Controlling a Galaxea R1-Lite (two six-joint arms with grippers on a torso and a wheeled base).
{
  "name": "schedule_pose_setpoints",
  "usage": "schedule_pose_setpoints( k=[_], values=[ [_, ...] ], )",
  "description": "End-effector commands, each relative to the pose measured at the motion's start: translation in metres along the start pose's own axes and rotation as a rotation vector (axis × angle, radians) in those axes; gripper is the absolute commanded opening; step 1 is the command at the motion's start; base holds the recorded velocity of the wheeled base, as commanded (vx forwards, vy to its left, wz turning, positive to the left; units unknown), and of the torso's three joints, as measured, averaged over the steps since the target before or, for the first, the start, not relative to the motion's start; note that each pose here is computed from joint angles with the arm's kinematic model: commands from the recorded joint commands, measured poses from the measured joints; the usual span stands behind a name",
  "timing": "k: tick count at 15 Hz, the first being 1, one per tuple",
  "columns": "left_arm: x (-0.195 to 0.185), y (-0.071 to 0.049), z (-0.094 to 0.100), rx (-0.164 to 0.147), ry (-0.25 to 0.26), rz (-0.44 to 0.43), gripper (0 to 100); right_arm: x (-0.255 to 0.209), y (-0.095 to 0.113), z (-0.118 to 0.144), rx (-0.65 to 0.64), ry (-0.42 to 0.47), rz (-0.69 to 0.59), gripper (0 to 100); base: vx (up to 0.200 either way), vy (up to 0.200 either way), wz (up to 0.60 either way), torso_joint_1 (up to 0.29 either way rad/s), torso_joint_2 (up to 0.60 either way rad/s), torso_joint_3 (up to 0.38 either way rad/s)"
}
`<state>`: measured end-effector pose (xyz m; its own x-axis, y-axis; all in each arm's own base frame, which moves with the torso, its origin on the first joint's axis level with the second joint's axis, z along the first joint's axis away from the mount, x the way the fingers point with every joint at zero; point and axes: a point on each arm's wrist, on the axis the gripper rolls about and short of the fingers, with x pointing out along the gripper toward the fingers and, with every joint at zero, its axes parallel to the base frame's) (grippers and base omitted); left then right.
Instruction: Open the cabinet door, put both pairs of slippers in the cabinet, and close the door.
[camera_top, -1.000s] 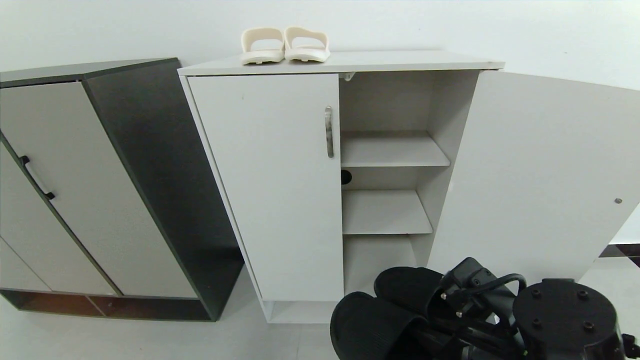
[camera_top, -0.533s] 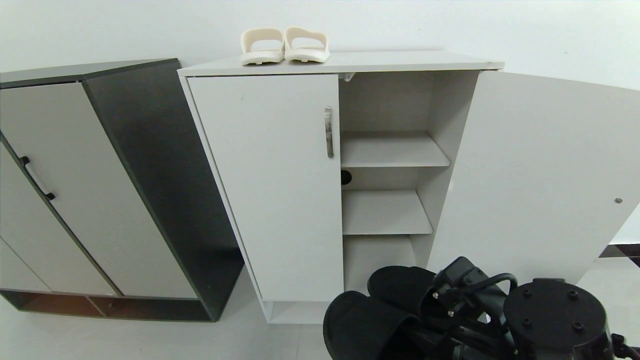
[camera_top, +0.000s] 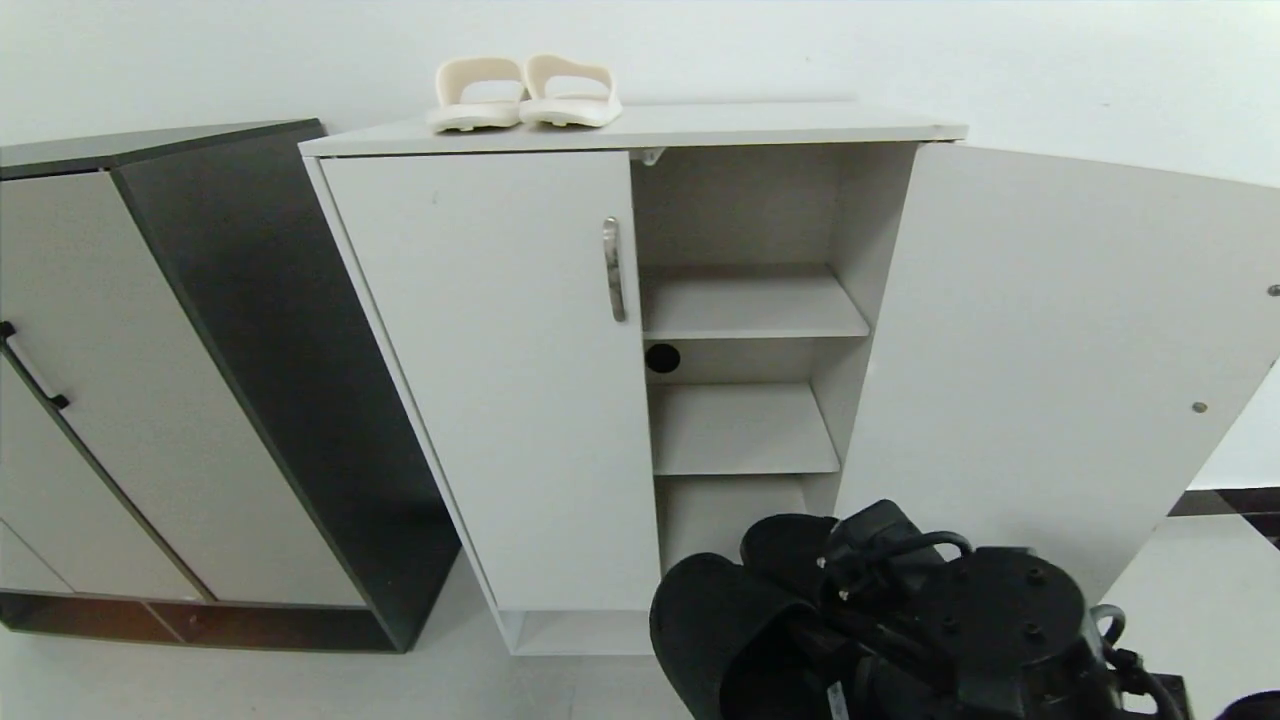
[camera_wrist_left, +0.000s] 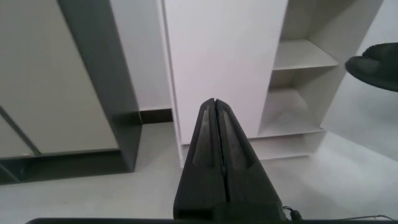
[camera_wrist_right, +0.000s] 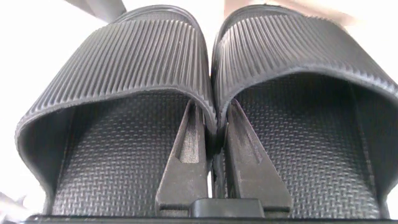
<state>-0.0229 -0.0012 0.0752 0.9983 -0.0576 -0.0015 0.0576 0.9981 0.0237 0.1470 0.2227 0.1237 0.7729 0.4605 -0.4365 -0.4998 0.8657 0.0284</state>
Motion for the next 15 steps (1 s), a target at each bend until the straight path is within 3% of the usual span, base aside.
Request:
schedule_pose_setpoints(
  k=[1,2,6,11,15],
  values=[
    [0.0,0.0,0.0,-0.001,0.003,-0.001,0,0.033,0.013,-0.002,0.047,0.012,-0.086,0,0.0,0.0,0.0,0.0,0.0,0.0],
    [0.0,0.0,0.0,-0.001,0.003,-0.001,0,0.037,0.015,-0.001,0.059,0.008,-0.094,0,0.0,0.0,0.0,0.0,0.0,0.0],
    [0.0,0.0,0.0,-0.004,0.003,0.001,0,0.107,0.021,-0.005,0.089,-0.033,-0.359,0,0.0,0.0,0.0,0.0,0.0,0.0],
    [0.0,0.0,0.0,-0.003,0.003,0.001,0,0.147,0.012,0.002,0.128,-0.055,-0.406,0,0.0,0.0,0.0,0.0,0.0,0.0],
    [0.0,0.0,0.0,-0.003,0.003,-0.001,0,0.154,0.013,-0.006,0.122,-0.04,-0.411,0,0.0,0.0,0.0,0.0,0.0,0.0]
  ],
)
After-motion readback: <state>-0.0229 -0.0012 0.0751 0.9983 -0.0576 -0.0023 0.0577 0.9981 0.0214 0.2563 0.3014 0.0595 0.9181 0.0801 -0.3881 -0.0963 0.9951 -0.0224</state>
